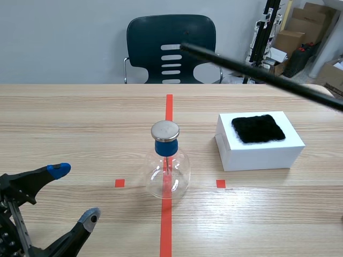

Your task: Do the electroscope experiment. pick up the black charging rod

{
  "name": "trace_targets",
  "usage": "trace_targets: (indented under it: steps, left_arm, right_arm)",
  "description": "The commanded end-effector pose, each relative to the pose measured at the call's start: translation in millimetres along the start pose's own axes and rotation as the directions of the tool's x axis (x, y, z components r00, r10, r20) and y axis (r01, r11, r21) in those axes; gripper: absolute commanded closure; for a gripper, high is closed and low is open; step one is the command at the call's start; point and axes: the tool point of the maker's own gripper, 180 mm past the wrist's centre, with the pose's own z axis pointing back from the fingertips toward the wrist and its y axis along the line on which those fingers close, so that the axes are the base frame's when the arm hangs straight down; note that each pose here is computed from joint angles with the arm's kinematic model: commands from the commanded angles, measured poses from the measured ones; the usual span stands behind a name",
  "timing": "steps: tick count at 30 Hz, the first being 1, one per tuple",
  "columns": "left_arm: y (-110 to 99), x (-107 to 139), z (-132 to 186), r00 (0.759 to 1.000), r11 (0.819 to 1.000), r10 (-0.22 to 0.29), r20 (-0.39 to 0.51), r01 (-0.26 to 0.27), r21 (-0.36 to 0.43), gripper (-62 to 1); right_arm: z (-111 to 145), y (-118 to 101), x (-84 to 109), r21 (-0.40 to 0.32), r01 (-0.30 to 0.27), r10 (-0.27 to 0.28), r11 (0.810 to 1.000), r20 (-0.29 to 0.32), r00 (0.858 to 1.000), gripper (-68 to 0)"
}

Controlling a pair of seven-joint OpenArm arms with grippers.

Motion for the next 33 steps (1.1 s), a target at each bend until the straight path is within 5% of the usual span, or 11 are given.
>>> trace_targets:
  steps: [1,9,21,33]
  left_arm:
    - [4.1,10.1,-2.6,0.999,1.000,-0.010,0.036,0.010,-0.001,-62.3]
    - [4.1,10.1,-2.6,0.999,1.000,-0.010,0.036,0.010,-0.001,-62.3]
    - [4.1,10.1,-2.6,0.999,1.000,-0.010,0.036,0.010,-0.001,-62.3]
    - [4.1,10.1,-2.6,0.999,1.000,-0.010,0.036,0.010,-0.001,-62.3]
  right_arm:
    - [6.3,-3.6,2.7,-0.027,-0.012,0.013,1.000,0.023,1.000,-0.7]
    - [40.9,20.5,18.2,0.026,-0.041,0.038,0.999,0.109,0.993,-0.7]
    - [68.9,45.6,19.5,0.065,-0.077,0.067,0.995,0.151,0.986,-0.7]
    - [75.0,38.1,33.7,0.019,-0.090,0.083,0.996,0.223,0.971,-0.6]
